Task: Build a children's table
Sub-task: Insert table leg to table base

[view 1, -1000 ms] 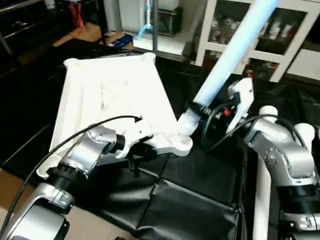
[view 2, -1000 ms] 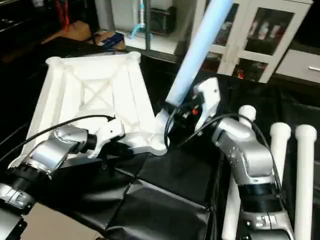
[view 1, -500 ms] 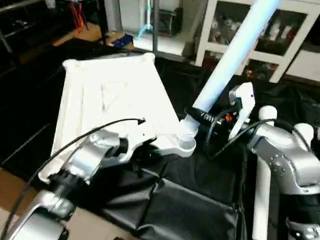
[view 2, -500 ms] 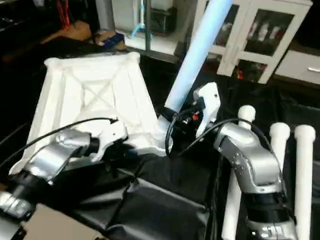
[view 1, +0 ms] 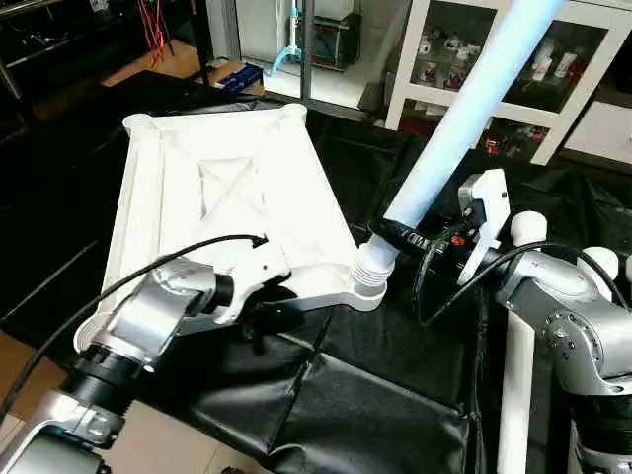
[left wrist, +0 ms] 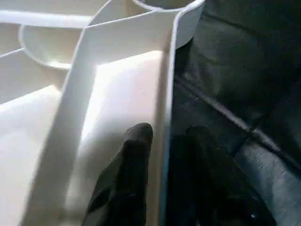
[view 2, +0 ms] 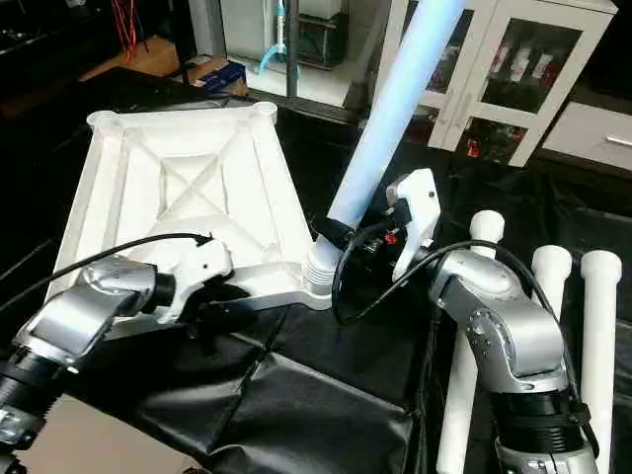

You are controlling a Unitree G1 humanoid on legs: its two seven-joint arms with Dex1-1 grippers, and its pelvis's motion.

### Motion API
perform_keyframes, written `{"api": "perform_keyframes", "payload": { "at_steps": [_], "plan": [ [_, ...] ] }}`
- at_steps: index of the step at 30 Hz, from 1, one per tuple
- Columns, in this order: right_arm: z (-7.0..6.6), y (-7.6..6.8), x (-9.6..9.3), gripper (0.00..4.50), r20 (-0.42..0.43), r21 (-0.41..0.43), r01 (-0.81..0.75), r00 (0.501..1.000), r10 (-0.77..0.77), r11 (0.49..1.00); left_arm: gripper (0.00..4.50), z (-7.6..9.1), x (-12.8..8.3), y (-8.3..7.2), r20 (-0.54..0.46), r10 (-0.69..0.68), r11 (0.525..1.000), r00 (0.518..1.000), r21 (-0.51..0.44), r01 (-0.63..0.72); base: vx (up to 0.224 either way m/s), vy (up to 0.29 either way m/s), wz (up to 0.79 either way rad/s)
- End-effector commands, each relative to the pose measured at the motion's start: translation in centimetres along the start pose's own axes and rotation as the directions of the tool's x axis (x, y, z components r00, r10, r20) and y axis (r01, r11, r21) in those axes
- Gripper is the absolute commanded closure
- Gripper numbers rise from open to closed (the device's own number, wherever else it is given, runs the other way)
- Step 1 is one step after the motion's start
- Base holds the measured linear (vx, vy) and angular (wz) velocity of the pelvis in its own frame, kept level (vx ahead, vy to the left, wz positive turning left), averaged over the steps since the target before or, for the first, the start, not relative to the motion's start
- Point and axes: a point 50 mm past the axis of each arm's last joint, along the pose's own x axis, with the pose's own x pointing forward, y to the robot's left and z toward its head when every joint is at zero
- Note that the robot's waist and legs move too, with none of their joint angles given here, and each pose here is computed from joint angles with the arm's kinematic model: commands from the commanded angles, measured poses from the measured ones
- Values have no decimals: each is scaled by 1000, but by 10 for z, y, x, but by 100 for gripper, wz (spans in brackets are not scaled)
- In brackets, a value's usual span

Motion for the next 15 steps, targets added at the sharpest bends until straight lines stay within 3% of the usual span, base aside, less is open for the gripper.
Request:
{"api": "perform_keyframes", "payload": {
  "at_steps": [1,5,6,9,11,15],
  "plan": [
    [5,1,-2,270,10,-12,0,1000,0,1000,290,-1,2,-2,-3,15,1000,1000,18,-14,0,0,0],
    [5,3,-3,270,4,-11,-9,1000,9,1000,290,-5,7,-4,-29,0,999,1000,32,1,0,0,0],
    [5,3,-3,270,3,-11,-10,1000,10,1000,318,-6,7,-4,-30,-1,999,1000,32,2,0,0,0],
    [5,2,-4,270,-5,-17,-15,1000,15,1000,328,-4,13,-1,-10,24,999,1000,30,-24,0,0,0],
    [5,1,-4,270,-8,-19,-13,1000,13,1000,360,-4,15,0,-2,33,999,999,30,-33,0,0,0],
    [3,1,-6,270,-15,-23,-7,1000,6,1000,372,-7,19,0,12,46,999,999,25,-47,0,0,0]
  ]
}}
